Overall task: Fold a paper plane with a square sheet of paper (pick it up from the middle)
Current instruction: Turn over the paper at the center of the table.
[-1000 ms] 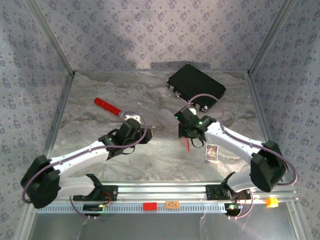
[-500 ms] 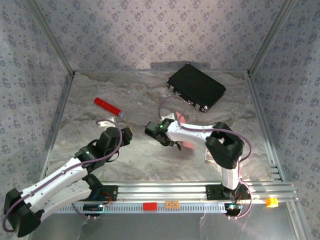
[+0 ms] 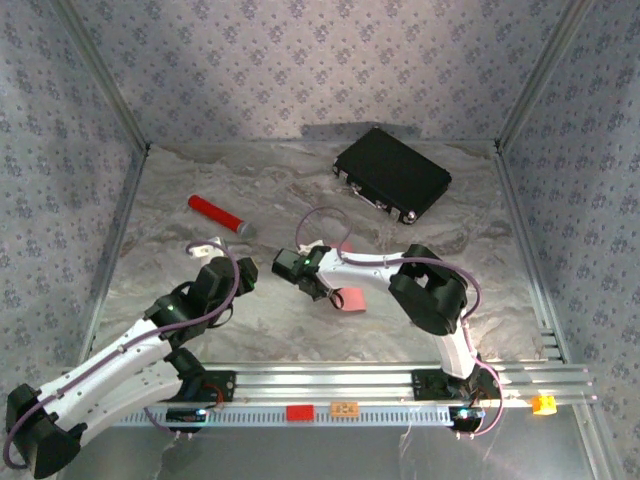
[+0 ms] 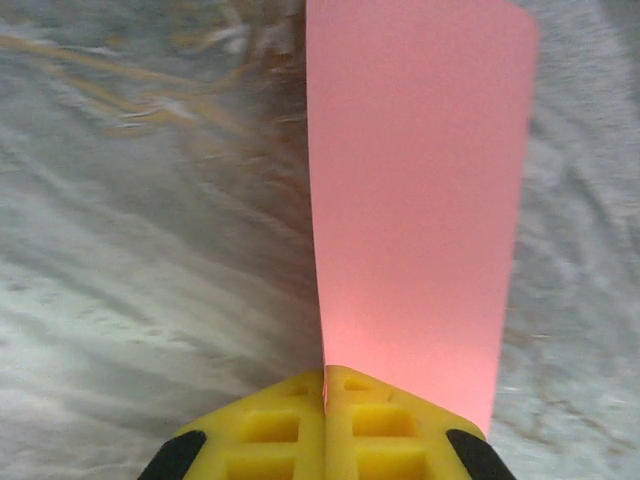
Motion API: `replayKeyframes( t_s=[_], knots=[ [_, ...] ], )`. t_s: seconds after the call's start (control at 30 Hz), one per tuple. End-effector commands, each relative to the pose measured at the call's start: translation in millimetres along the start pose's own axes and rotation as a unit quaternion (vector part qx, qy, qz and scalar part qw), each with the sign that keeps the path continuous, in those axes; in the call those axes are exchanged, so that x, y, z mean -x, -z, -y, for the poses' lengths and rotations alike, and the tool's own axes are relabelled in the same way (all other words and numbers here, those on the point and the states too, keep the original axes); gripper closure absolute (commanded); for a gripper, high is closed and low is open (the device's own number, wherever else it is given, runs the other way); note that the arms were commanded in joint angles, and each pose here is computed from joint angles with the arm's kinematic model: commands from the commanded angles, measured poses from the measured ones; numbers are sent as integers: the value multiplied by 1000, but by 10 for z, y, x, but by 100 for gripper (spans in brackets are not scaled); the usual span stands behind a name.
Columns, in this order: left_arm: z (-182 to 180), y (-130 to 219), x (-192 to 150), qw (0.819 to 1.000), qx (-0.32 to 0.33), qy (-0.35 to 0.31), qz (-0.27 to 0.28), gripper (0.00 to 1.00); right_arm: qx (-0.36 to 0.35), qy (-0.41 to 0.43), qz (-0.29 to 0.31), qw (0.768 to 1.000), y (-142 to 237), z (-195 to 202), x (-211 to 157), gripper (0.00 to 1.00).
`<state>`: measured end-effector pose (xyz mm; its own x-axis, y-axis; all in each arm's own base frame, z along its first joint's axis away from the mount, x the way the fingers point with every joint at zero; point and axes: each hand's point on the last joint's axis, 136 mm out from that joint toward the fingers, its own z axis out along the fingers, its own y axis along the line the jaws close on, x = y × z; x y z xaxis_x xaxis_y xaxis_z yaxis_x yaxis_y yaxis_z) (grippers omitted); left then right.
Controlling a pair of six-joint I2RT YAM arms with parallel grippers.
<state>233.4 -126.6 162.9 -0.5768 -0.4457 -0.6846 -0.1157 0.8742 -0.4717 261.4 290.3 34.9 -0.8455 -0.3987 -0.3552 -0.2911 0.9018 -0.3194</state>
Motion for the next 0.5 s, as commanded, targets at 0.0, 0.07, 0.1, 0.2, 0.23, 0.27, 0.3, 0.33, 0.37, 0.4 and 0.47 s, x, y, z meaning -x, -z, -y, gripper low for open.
replayKeyframes(
  t_s=[0.0,0.07,0.1,0.2,0.23,0.27,0.3,0.33,0.37,0.4,0.47],
  knots=[
    [-55,16,38,1000,13,4,7,58,76,-14,-26,997,-45,-301,-8,97],
    [-59,14,32,1000,14,2,6,58,104,-23,-33,994,-55,-386,-17,96],
    [-61,12,32,1000,15,3,6,57,122,-29,-37,991,-60,-433,-17,96],
    [-57,8,21,1000,14,3,4,57,175,-46,-37,983,-17,-543,26,90],
    [-58,4,11,1000,14,3,2,57,192,-51,-35,979,16,-565,38,87],
    [-49,1,7,1000,13,2,0,57,213,-59,-29,975,65,-579,77,83],
    [-47,-4,-1,1000,13,1,-2,57,241,-65,-21,968,149,-597,130,77],
    [-41,-7,-9,1000,12,0,-4,57,264,-72,-13,962,228,-602,175,71],
    [-36,-16,-21,1000,11,-1,-7,57,290,-79,-5,954,323,-595,210,64],
    [-27,-24,-24,1000,10,-2,-9,57,315,-86,4,945,416,-572,243,60],
    [4,-50,-51,1000,6,-5,-17,56,347,-102,23,932,546,-484,277,54]
  ],
)
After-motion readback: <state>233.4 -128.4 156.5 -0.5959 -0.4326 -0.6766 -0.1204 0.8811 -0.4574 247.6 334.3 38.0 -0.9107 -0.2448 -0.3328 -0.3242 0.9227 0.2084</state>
